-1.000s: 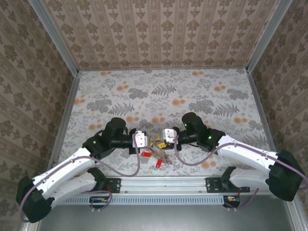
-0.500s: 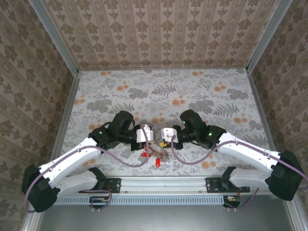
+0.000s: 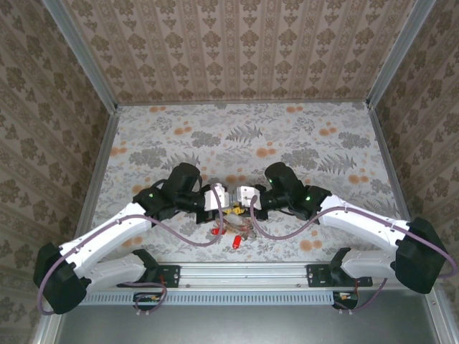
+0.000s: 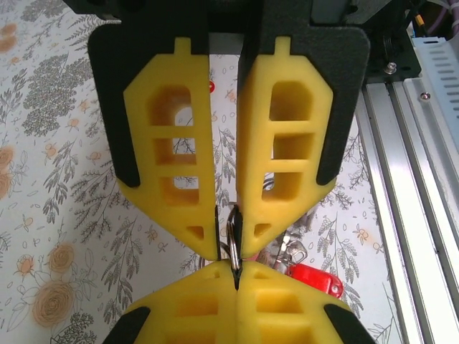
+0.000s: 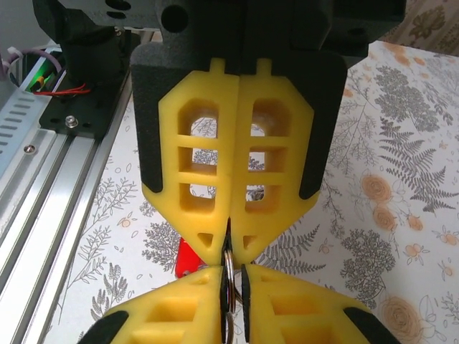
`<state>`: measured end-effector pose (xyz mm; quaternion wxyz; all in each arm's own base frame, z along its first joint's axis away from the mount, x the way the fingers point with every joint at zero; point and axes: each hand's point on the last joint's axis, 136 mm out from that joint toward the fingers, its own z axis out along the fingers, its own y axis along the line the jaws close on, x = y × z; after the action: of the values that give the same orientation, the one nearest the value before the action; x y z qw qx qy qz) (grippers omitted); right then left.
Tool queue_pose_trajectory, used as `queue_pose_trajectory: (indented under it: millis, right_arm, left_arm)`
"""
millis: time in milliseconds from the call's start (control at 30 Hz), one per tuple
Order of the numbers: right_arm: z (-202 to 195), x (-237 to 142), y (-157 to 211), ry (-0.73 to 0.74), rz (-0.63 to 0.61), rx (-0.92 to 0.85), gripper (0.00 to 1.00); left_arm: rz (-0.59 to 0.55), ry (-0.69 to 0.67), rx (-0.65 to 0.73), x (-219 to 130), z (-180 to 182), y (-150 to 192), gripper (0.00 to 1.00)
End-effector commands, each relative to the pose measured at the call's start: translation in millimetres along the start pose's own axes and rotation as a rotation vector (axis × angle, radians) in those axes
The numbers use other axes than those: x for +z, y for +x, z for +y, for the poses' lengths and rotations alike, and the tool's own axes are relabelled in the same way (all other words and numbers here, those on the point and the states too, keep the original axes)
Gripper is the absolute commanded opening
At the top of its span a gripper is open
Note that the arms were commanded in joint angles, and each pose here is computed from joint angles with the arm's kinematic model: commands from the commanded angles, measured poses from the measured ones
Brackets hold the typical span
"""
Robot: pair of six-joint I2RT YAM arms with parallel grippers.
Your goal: Put the keys on the keyring
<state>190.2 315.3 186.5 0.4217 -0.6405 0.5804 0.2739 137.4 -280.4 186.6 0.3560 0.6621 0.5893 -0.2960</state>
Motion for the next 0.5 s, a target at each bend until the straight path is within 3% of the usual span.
queue_pose_trajectory:
  millis: [0, 33, 100, 167, 200, 333, 467]
  right_arm:
    - [-4, 3, 1, 0.013, 0.000, 0.014, 0.05]
    - [-4, 3, 1, 0.014, 0.000, 0.015, 0.00]
    - [-4, 3, 0, 0.015, -0.006, 0.027, 0.00]
    - [-6, 1, -4, 0.033, -0.038, 0.049, 0.00]
    - [-8, 0, -7, 0.050, -0.066, 0.059, 0.00]
    - [-18, -8, -19, 0.108, -0.188, 0.147, 0.00]
    - [-26, -12, -27, 0.148, -0.298, 0.241, 0.00]
  left_arm:
    - [-0.079, 0.017, 0.021, -9, -1, -25, 0.00]
    - [-0.080, 0.016, 0.024, -9, -1, -25, 0.00]
    - [-0.079, 0.008, 0.029, -9, -1, -23, 0.01]
    - [-0.078, -0.011, 0.029, -9, 1, -21, 0.18]
    - [-0.078, -0.024, 0.032, -11, 1, -20, 0.21]
    - [-0.090, -0.069, 0.027, -18, 1, -14, 0.29]
    - [-0.121, -0.103, 0.006, -25, -2, -11, 0.30]
